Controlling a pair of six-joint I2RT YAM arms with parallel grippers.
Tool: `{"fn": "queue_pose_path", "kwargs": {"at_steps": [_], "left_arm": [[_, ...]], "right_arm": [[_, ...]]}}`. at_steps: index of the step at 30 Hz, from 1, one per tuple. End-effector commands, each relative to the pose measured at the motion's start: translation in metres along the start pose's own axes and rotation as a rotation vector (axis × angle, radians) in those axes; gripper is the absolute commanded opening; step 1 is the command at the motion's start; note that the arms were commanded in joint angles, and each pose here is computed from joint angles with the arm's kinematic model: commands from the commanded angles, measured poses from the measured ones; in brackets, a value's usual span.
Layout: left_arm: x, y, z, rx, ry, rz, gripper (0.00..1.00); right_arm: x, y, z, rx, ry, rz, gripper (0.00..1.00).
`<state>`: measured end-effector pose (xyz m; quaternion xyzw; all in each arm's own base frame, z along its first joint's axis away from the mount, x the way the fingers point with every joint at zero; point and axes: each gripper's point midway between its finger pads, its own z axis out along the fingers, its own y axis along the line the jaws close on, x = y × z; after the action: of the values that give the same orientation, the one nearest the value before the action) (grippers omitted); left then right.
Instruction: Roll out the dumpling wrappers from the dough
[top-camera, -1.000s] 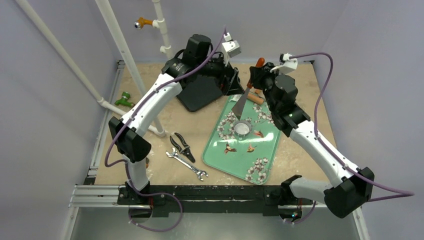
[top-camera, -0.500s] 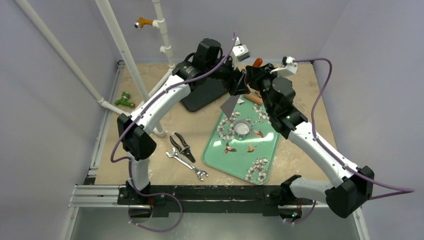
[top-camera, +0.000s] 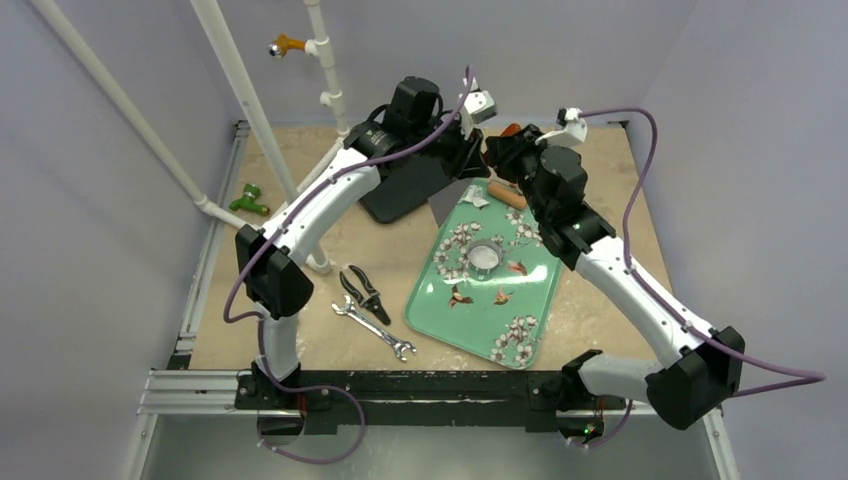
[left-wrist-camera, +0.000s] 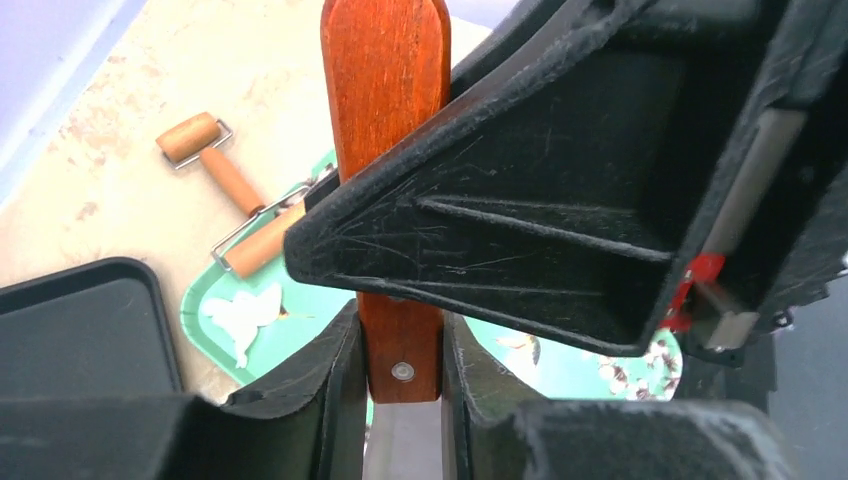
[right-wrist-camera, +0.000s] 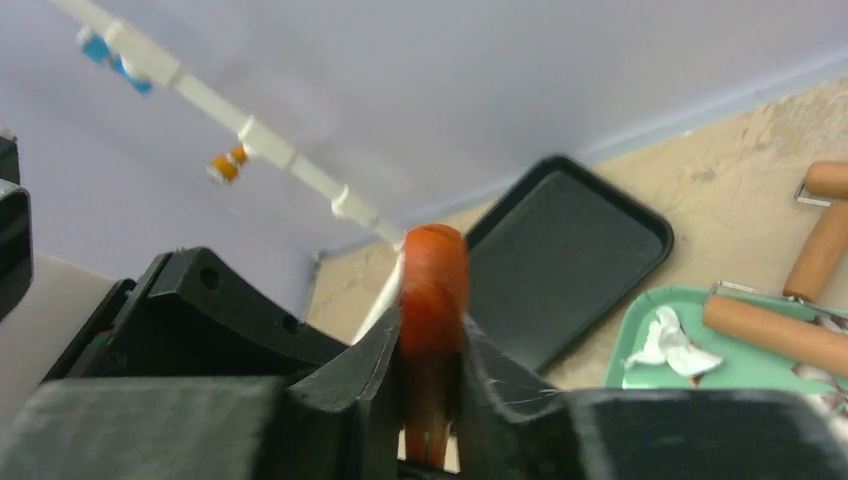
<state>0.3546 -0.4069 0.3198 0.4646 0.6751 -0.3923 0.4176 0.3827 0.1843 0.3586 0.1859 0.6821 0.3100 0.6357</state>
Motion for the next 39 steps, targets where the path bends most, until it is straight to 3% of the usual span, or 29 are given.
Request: {"fn": "queue_pose_path", "kwargs": {"at_steps": [1, 3, 6, 8, 14, 18, 21, 26, 35, 39], "left_arm": [[-0.006, 0.007, -0.015, 0.012, -0.006, 0.134, 0.0], [0.003, 0.011, -0.024, 0.021, 0.031, 0.222, 0.0], [0.025, 0.011, -0.041, 0.049, 0.12, 0.479, 0.0], [0.038, 0.009, -0.054, 0.069, 0.175, 0.649, 0.0], [0.071, -0.006, -0.074, 0.182, 0.291, 0.908, 0.0], [0.079, -0.015, -0.081, 0.264, 0.333, 0.991, 0.0], [0.094, -0.029, -0.088, 0.363, 0.377, 1.03, 0.0], [0.087, -0.027, -0.08, 0.329, 0.361, 1.049, 0.0], [0.08, -0.024, -0.067, 0.303, 0.328, 1.053, 0.0], [0.084, -0.026, -0.067, 0.308, 0.336, 1.007, 0.0]], "right_arm": [[0.004, 0.011, -0.01, -0.056, 0.231, -0.088, 0.48], [0.001, 0.001, -0.021, -0.056, 0.333, -0.11, 0.64], [-0.008, -0.02, -0.042, -0.062, 0.437, -0.114, 0.88], [-0.007, -0.027, -0.054, -0.065, 0.509, -0.136, 0.93], [0.029, 0.002, -0.087, -0.327, 0.746, -0.106, 0.86], [0.033, -0.009, -0.09, -0.339, 0.785, -0.226, 0.84], [0.038, -0.004, -0.09, -0.38, 0.801, -0.189, 0.84], [0.07, 0.0, -0.094, -0.441, 0.934, -0.088, 0.79], [0.117, 0.018, -0.101, -0.471, 1.011, -0.066, 0.79], [0.111, 0.014, -0.093, -0.388, 0.932, -0.222, 0.79]]}}
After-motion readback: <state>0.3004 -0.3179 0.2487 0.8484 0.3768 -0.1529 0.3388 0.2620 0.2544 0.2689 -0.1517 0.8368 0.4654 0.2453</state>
